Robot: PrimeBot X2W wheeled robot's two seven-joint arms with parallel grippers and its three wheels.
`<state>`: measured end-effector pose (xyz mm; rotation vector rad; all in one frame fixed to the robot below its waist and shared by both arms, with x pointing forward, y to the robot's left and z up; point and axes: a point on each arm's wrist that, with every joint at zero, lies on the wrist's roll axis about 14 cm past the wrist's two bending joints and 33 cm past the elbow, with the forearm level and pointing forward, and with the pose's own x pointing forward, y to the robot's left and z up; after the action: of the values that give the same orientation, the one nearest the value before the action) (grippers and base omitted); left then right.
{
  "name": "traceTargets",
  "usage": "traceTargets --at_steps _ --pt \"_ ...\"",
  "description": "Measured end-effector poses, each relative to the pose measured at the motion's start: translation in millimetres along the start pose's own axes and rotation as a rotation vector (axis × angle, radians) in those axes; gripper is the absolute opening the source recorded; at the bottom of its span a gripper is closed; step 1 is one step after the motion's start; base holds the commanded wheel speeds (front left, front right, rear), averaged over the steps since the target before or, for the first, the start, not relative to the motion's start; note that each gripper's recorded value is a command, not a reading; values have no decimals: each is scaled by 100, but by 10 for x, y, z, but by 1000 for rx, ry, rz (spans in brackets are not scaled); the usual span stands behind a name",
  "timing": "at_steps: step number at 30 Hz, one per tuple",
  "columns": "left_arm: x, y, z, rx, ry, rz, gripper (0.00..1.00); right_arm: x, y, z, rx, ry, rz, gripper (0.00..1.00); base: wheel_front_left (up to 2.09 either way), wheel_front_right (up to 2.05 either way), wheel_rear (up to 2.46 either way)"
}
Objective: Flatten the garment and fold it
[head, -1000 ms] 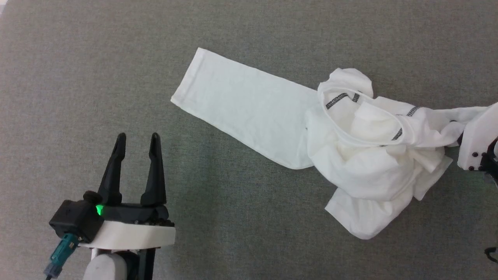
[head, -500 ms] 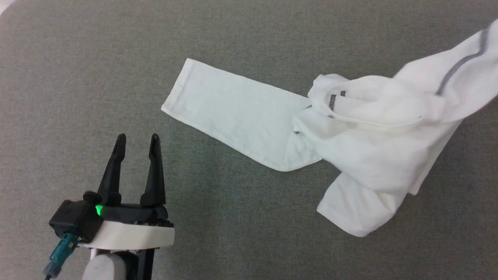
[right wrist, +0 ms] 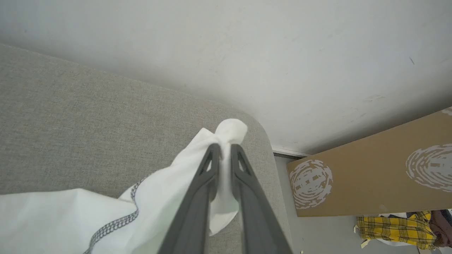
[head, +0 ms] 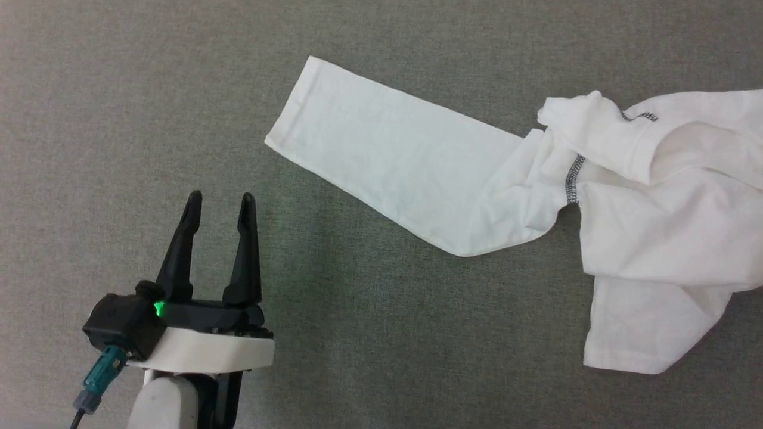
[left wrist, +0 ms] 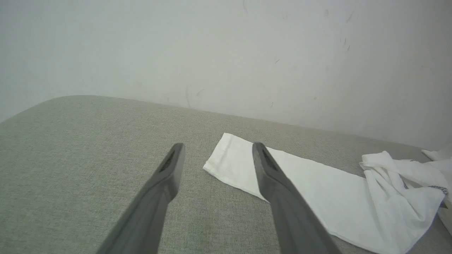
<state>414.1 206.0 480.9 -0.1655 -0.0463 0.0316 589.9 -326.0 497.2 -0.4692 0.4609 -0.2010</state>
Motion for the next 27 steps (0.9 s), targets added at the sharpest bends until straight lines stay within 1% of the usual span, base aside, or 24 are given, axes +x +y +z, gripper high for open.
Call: traceTargets --at_steps 1,4,7,10,13,16,19,22,27 --pt "6 11 -15 4 4 3 100 33 87 -67 2 12 16 100 0 0 0" --pt "18 44 -52 14 14 10 100 88 277 -196 18 27 53 100 0 0 0" --pt "36 36 -49 16 10 6 100 71 358 -107 25 -35 74 100 0 0 0" --pt "36 9 -2 14 -3 -2 100 -4 427 210 99 -131 107 100 0 0 0" --pt "21 -25 72 9 -22 -11 100 -168 590 589 212 -224 171 100 0 0 0" --pt "-20 -60 168 1 -45 -19 100 -412 730 899 271 -310 233 100 0 0 0" --pt "-110 -47 264 -4 -65 -12 100 -747 735 1133 325 -442 258 100 0 0 0" --pt "-243 -22 314 -9 -70 1 100 -1102 754 1090 340 -535 256 100 0 0 0" --pt "-440 18 387 -10 -81 26 100 -1588 842 590 382 -535 231 100 0 0 0"
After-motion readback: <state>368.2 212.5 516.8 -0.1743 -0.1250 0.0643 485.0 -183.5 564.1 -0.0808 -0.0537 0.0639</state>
